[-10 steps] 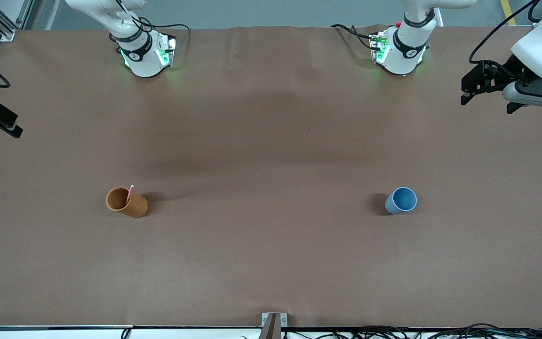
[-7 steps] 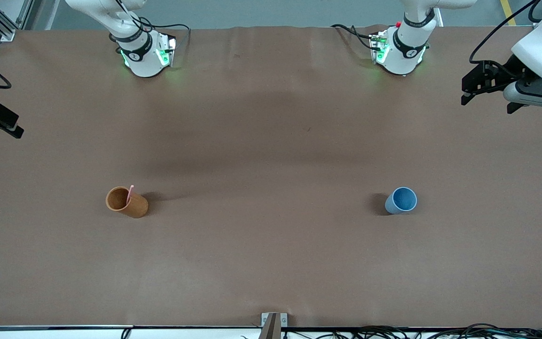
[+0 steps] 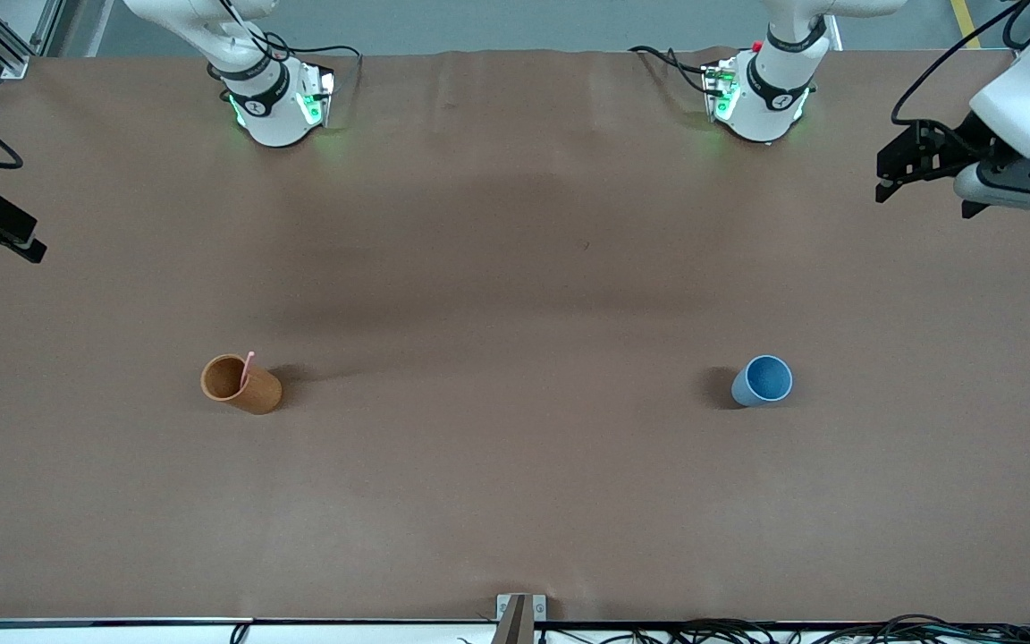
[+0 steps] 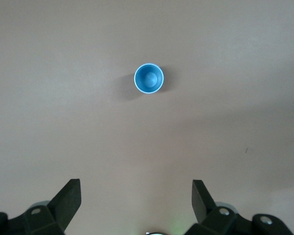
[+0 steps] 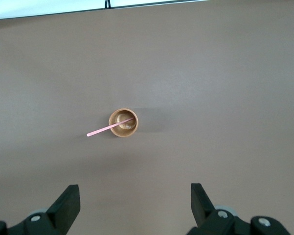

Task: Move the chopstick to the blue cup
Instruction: 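Move the left gripper down toward the blue cup, then grasp the blue cup with the left gripper while the right gripper reaches the orange cup, then slide the blue cup toward the middle while the right gripper grasps the chopstick, then lift the pink chopstick out with the right gripper while the left gripper withdraws, then carry the pink chopstick with the right gripper above the blue cup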

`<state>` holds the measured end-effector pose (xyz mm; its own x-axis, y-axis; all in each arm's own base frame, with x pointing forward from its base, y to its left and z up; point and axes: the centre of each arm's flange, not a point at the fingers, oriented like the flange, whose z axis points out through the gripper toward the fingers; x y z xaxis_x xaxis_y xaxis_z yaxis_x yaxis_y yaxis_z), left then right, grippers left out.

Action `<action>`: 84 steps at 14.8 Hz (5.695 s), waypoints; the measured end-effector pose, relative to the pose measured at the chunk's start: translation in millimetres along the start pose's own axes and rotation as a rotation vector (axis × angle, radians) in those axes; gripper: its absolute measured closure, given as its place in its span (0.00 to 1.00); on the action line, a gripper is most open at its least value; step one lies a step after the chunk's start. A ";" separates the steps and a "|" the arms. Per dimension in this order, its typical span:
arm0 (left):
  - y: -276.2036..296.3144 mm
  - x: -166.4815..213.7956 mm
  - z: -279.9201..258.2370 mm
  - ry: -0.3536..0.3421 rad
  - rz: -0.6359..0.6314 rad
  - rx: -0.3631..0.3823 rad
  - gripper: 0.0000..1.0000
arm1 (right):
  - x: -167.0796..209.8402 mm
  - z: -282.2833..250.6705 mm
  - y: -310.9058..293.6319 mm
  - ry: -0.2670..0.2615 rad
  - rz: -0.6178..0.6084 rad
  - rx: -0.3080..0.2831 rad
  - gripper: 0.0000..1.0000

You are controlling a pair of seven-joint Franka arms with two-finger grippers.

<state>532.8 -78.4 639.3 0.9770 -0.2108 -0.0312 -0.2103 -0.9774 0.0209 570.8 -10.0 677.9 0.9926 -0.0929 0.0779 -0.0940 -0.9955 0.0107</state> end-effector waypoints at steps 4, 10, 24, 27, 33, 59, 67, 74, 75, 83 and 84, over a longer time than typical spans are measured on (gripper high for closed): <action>-35.0 56.0 102.9 -0.052 -0.054 -0.009 0.00 | -0.1 0.4 -1.3 -0.001 -0.002 0.000 0.00; -42.7 102.6 272.9 -0.055 -0.062 -0.005 0.00 | -2.1 1.8 -19.4 -0.007 -0.036 0.003 0.00; -28.3 112.2 387.5 -0.036 -0.051 -0.004 0.41 | 18.0 193.3 -155.7 -0.067 -0.019 -0.137 0.02; -28.1 112.3 387.6 -0.033 -0.051 -0.004 0.68 | 1.9 227.1 -177.0 -0.052 -0.060 -0.231 0.04; -10.0 128.4 356.0 0.004 -0.068 -0.015 0.95 | -18.8 282.3 -186.7 -0.033 -0.118 -0.337 0.08; 376.4 115.3 396.6 0.019 -0.496 -0.028 0.81 | -8.4 310.7 -179.4 -0.005 -0.135 -0.358 0.91; 306.9 136.0 285.7 0.059 -0.473 0.037 0.03 | 8.8 210.2 -166.4 -0.010 -0.021 -0.333 0.91; 135.9 110.9 111.9 0.001 -0.210 0.034 0.00 | 3.1 50.2 -105.2 -0.019 0.087 -0.099 0.91; 116.5 101.8 95.2 -0.013 -0.164 0.035 0.00 | -0.8 35.4 -83.8 -0.021 0.090 -0.066 0.91; 28.0 22.3 -15.7 -0.009 0.056 0.046 0.00 | -38.3 -5.6 1.7 -0.040 0.065 0.023 0.91; 30.2 20.5 -16.1 -0.009 0.057 0.047 0.00 | -38.3 -6.9 -4.4 -0.033 0.054 0.027 0.91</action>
<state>547.0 -112.0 655.4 0.9631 -0.2660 -0.0407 -0.2671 -0.9634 -0.0236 532.7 -1.9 681.8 0.9881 -0.1469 0.0446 -0.1461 -0.9891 -0.0201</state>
